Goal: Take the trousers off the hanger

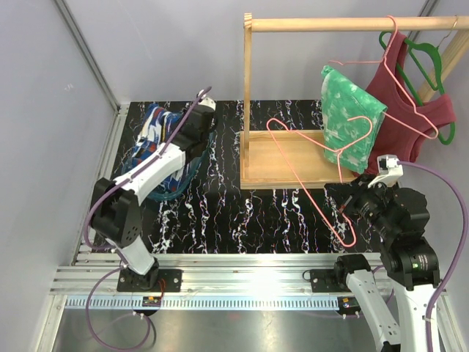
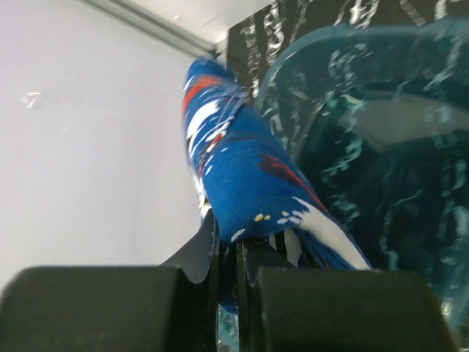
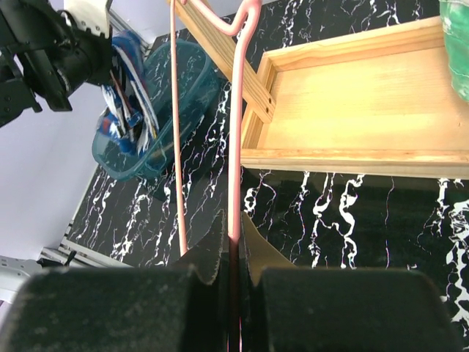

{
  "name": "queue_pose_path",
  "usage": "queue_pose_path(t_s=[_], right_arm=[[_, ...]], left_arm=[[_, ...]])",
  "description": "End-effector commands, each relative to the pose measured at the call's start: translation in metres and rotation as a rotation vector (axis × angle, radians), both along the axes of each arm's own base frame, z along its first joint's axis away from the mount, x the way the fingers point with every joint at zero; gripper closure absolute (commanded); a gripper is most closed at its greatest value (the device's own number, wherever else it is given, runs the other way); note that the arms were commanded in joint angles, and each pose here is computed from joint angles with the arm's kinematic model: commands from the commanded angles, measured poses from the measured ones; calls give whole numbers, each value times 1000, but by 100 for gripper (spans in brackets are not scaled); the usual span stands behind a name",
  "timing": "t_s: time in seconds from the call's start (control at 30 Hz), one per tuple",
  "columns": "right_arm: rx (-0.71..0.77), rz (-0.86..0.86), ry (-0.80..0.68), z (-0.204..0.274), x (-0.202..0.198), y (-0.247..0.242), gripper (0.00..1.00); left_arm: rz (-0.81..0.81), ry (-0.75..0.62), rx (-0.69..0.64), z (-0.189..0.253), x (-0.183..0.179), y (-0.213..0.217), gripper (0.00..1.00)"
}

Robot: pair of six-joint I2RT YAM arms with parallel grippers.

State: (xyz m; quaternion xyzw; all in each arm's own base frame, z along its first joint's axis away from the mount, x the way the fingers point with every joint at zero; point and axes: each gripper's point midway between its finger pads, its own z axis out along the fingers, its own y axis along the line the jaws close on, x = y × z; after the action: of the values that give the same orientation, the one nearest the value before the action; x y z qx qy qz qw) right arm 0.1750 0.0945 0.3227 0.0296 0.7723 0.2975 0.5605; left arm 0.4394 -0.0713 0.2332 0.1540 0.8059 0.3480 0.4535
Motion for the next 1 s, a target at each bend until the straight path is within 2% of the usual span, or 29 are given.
queue_pose_path(t_s=[0.0,0.2,0.27,0.33,0.43,0.47,0.53,0.6,0.7,0.77,0.8,0.83,0.9,0.97], right_arm=[[2,-7,-55,12,7,-1,100],[-21,-27,-56,14,7,-5,100],[-25,-43,-65,18,7,-8,100],[-29,-65,-76,23,8,-12,100],[-44,-82,-81,28,9,-15,100],[-48,-97,-87,30,9,-18,100],[-65,-116,-106,38,10,-22,100],[-81,-146,-119,45,12,-28,100],[-105,-188,-157,58,13,-36,100],[-119,-187,-184,66,13,-37,100],[-119,-183,-206,73,13,-36,100],[-128,-153,-225,77,12,-32,100],[-133,-134,-261,89,12,-29,100],[-153,-119,-285,96,11,-28,100]], left_arm=[[-8,-22,-68,1,16,-17,100],[22,131,26,-65,27,-20,100],[27,145,-23,-67,33,-27,98],[43,124,-93,-64,43,-36,88],[69,127,-195,-67,49,-38,82],[75,127,-227,-60,51,-39,67],[66,167,-313,-68,54,-41,54],[109,163,-376,-73,56,-35,50],[113,243,-431,-97,54,-37,45],[128,284,-419,-113,52,-34,35],[128,298,-419,-119,52,-34,19],[118,319,-440,-125,52,-38,11],[109,373,-478,-139,52,-44,5],[114,394,-493,-144,50,-46,4]])
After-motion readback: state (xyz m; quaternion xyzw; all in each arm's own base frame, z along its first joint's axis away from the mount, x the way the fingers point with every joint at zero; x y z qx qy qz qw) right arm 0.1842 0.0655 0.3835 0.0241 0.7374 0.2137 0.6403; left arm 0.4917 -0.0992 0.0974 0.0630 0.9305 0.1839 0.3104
